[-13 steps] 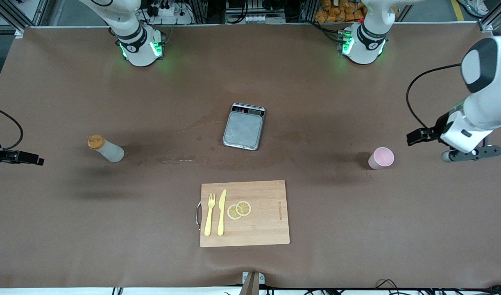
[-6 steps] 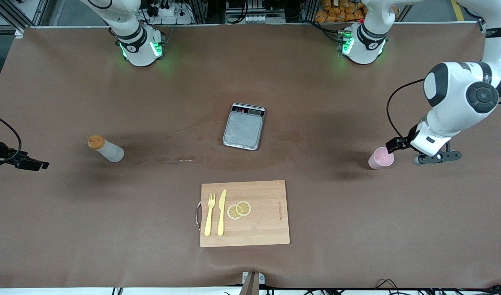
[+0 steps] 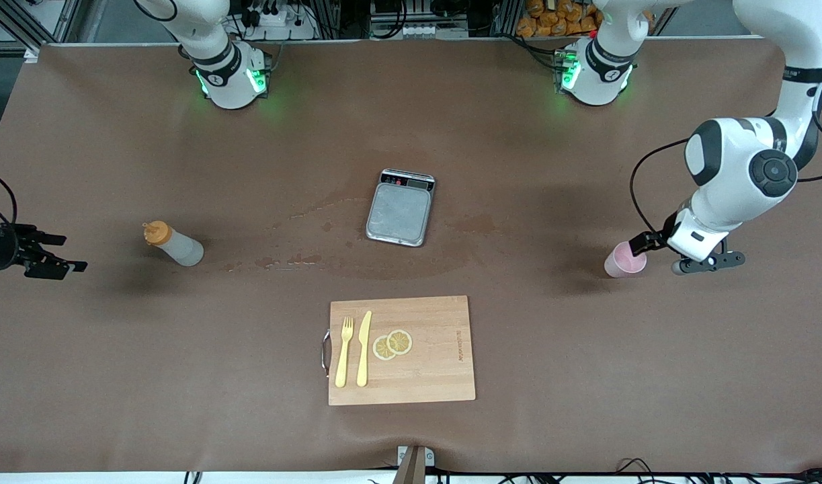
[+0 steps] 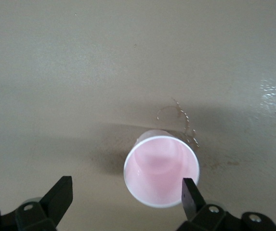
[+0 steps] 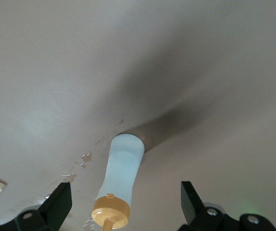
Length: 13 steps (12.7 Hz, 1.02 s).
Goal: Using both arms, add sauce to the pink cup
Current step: 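Grasp the pink cup with the left gripper while the right gripper approaches the bottle, then grasp the white sauce bottle with the right gripper while the left gripper lifts the cup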
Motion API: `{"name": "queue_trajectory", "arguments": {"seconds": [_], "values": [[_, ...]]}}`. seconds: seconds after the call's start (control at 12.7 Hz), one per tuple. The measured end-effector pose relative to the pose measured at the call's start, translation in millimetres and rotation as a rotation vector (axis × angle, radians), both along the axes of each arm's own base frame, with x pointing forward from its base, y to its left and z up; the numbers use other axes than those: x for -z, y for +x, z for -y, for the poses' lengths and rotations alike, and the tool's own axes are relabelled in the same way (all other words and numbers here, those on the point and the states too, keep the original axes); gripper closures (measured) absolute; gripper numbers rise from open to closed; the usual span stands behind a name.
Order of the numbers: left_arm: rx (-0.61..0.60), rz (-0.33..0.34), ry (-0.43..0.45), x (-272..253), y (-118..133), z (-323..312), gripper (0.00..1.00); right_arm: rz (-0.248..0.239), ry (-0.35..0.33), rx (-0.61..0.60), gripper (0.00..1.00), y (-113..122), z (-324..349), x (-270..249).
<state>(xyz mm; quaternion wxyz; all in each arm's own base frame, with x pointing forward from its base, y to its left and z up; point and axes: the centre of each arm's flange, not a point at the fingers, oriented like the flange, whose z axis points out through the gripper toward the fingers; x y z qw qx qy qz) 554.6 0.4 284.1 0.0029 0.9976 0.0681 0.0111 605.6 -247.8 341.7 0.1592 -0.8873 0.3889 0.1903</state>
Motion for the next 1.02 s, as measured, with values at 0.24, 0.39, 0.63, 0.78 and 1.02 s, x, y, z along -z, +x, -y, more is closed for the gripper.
{"name": "queue_trajectory", "arguments": {"seconds": [0.24,0.39,0.63,0.78,1.02], "values": [[-0.001,-0.013,-0.006,26.1,0.9,-0.3,0.0,-0.153,0.187,0.216,0.0,-13.8,7.0,38.9],[-0.001,-0.018,-0.009,38.9,1.0,-0.3,0.0,-0.214,0.26,0.34,0.0,-17.0,13.8,58.9],[-0.01,-0.033,-0.011,51.5,-0.4,-4.7,0.07,-0.284,0.339,0.475,0.0,-24.3,28.7,88.9],[-0.012,-0.042,-0.012,56.8,-1.3,-6.1,0.29,-0.327,0.372,0.509,0.0,-28.5,30.7,113.5],[-0.012,-0.045,-0.013,60.0,-1.2,-5.3,0.64,-0.384,0.398,0.512,0.0,-32.7,22.8,150.8]]}}
